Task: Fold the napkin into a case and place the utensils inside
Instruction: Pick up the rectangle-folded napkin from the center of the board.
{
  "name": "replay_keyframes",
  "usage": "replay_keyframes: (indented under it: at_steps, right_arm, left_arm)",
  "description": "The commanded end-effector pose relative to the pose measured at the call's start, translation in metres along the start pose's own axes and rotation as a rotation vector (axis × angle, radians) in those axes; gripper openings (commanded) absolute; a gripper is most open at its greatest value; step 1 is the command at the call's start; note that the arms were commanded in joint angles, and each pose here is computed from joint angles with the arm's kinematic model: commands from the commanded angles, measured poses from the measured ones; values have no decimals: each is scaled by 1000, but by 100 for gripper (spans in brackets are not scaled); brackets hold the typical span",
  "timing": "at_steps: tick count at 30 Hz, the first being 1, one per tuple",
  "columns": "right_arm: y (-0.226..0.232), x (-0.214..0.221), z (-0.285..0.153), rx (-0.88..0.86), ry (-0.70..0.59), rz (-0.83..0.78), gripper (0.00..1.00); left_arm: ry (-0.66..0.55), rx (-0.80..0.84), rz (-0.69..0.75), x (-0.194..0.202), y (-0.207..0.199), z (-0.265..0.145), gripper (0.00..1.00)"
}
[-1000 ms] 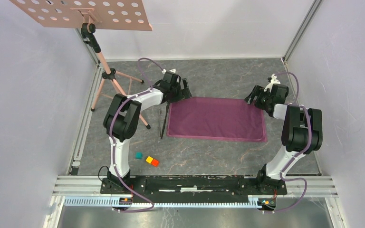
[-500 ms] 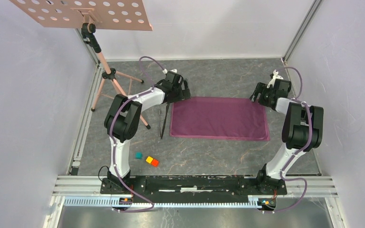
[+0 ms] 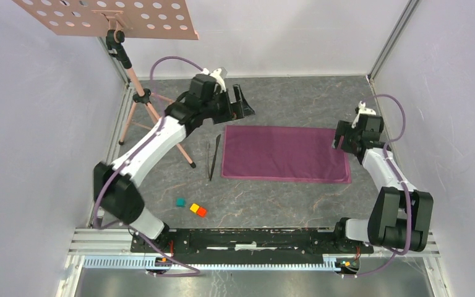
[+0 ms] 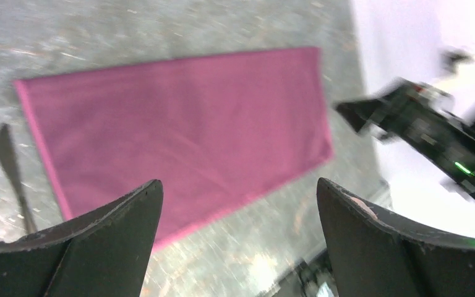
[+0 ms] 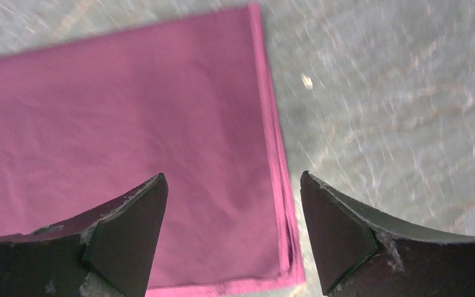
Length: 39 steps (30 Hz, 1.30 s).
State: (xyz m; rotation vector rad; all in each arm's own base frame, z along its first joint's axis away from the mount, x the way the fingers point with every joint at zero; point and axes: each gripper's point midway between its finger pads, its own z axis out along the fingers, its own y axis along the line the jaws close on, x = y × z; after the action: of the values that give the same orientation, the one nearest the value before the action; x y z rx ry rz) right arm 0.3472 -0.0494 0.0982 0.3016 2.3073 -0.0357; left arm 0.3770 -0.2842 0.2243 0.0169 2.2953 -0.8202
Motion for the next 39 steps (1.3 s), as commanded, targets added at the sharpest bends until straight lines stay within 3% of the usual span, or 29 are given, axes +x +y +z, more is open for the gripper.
replay_keyframes:
  at_steps: [1, 4, 6, 8, 15, 39]
  right_arm:
    - [-22, 38, -8, 59, 116, 18, 86]
    - [-24, 37, -1, 32, 194, -36, 87]
    - [-19, 41, 8, -28, 319, -75, 85]
    - [-12, 36, 13, -91, 394, -115, 82]
    - [-24, 31, 19, -71, 497, -206, 74]
    - [-37, 69, 48, -49, 643, -228, 50]
  left_arm:
    - [69, 266, 12, 18, -56, -75, 100]
    - [78, 373, 79, 28, -72, -108, 100]
    - [75, 391, 107, 33, -72, -116, 100]
    - [77, 379, 124, 41, -64, -116, 100]
    - [157, 345, 149, 73, -38, -96, 100]
    - [195, 356, 159, 85, -33, -99, 100]
